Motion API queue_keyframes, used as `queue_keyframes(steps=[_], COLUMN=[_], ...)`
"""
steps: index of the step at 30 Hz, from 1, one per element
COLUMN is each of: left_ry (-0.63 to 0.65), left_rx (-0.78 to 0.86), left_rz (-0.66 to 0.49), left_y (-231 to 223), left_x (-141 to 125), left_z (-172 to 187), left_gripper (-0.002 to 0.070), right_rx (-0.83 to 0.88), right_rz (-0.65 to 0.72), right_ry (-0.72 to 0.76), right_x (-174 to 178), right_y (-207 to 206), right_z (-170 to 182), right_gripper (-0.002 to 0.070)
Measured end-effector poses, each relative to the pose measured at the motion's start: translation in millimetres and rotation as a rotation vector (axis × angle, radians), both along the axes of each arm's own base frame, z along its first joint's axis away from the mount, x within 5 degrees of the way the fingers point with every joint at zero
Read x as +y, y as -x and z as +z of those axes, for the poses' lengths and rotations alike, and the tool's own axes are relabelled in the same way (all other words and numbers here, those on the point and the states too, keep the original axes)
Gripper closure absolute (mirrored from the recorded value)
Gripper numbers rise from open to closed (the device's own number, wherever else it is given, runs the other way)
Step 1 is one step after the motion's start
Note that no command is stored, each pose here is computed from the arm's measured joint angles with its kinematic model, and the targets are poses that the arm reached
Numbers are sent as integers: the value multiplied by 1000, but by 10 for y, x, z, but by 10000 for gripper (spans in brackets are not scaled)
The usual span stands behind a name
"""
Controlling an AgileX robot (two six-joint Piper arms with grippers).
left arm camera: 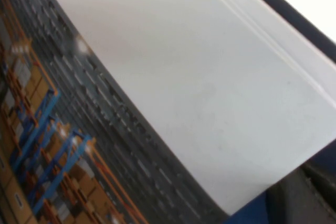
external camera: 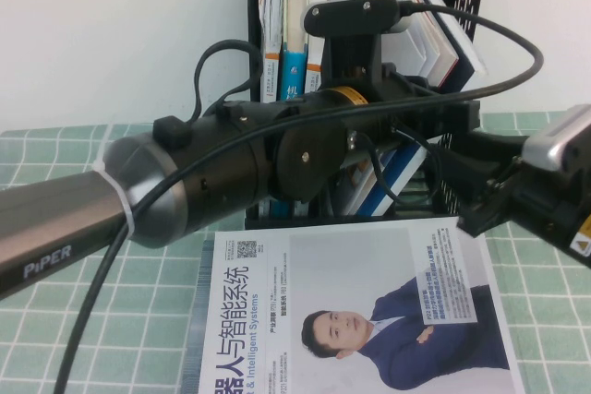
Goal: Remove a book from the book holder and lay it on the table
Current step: Hold the bookshelf, then pick up the right side book from the book shelf
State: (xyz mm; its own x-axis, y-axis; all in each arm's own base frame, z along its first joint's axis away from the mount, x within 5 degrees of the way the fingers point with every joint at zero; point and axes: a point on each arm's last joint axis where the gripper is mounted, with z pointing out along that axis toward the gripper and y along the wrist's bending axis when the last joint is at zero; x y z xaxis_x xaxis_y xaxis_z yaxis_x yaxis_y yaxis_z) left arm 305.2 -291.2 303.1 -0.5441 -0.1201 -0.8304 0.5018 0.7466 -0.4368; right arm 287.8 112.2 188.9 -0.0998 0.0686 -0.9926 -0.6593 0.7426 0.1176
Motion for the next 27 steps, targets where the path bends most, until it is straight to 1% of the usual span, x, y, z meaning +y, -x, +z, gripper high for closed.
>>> queue_keyframes(steps=[5, 12, 15, 19, 27], left_ry=[-2, -2, -4, -4, -1], left_rx=[4, 8, 10, 10, 12], left_rz=[0, 1, 1, 3, 4], left_y=[-6, -9, -12, -17, -17], left_x=[-6, -9, -12, -6, -6], left_z=[-21, -30, -40, -40, -40], left_gripper=[678, 678, 678, 678, 678], right_rx=[18, 5, -19, -21, -28], right_rz=[32, -67, -76, -76, -77], right_ry=[-6, -68, -80, -88, -148], right_x=[136, 117, 131, 147, 168], right_y=[30, -73, -148, -202, -251], right_z=[-47, 28, 69, 28, -87], right_gripper=[342, 341, 341, 342, 400])
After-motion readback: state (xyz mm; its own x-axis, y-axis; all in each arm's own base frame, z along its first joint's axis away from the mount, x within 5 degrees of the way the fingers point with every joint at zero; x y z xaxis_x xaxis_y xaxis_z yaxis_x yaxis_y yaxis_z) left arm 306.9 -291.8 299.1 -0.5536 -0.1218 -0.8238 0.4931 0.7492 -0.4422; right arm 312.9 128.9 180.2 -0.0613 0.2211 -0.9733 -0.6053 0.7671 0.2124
